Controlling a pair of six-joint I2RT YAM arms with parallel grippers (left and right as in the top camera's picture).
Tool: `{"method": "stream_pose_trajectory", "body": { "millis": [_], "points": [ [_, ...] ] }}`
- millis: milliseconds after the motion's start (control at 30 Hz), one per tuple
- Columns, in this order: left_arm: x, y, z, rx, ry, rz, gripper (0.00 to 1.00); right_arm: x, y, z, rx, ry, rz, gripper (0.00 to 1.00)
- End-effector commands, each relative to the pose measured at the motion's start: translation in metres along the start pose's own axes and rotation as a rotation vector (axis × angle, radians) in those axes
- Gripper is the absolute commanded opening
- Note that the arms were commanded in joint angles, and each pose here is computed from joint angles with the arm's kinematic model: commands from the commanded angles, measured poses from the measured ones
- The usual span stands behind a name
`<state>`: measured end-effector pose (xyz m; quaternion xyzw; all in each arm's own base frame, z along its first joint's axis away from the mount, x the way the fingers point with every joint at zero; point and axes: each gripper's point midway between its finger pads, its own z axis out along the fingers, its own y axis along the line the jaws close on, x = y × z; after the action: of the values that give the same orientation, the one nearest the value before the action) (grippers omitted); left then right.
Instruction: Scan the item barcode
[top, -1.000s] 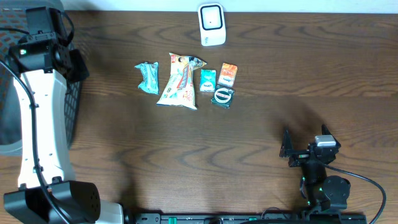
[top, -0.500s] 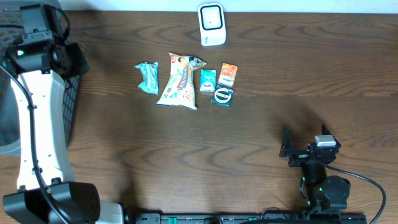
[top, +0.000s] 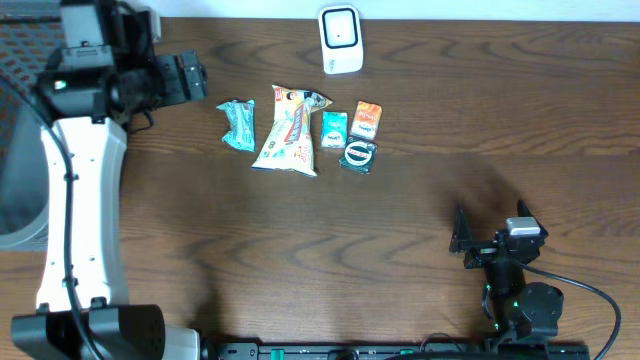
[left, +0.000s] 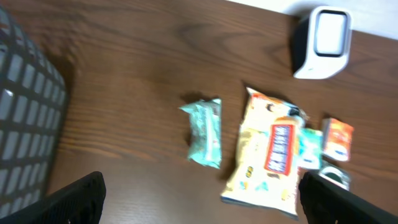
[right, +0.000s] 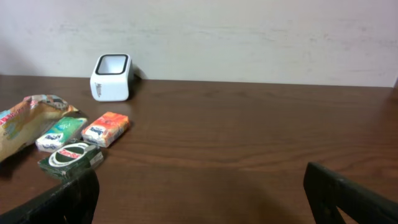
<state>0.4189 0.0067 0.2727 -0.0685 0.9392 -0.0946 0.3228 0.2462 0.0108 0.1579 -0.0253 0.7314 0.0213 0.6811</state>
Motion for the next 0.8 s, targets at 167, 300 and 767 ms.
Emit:
{"method": "stream_pose_trajectory", "body": {
  "millis": [167,300,767],
  "points": [
    [-0.003,0.019,0.048,-0.137,0.027,0.038,0.98,0.001,0.001,0.0,-0.005,0.0,0.0,0.99],
    [-0.001,0.02,0.051,-0.138,0.037,0.037,0.98,0.001,0.001,0.0,-0.005,0.0,0.0,0.99],
    [0.015,0.022,0.049,-0.146,0.103,0.031,0.98,0.001,-0.001,0.0,0.01,0.001,0.0,0.99]
  ]
}}
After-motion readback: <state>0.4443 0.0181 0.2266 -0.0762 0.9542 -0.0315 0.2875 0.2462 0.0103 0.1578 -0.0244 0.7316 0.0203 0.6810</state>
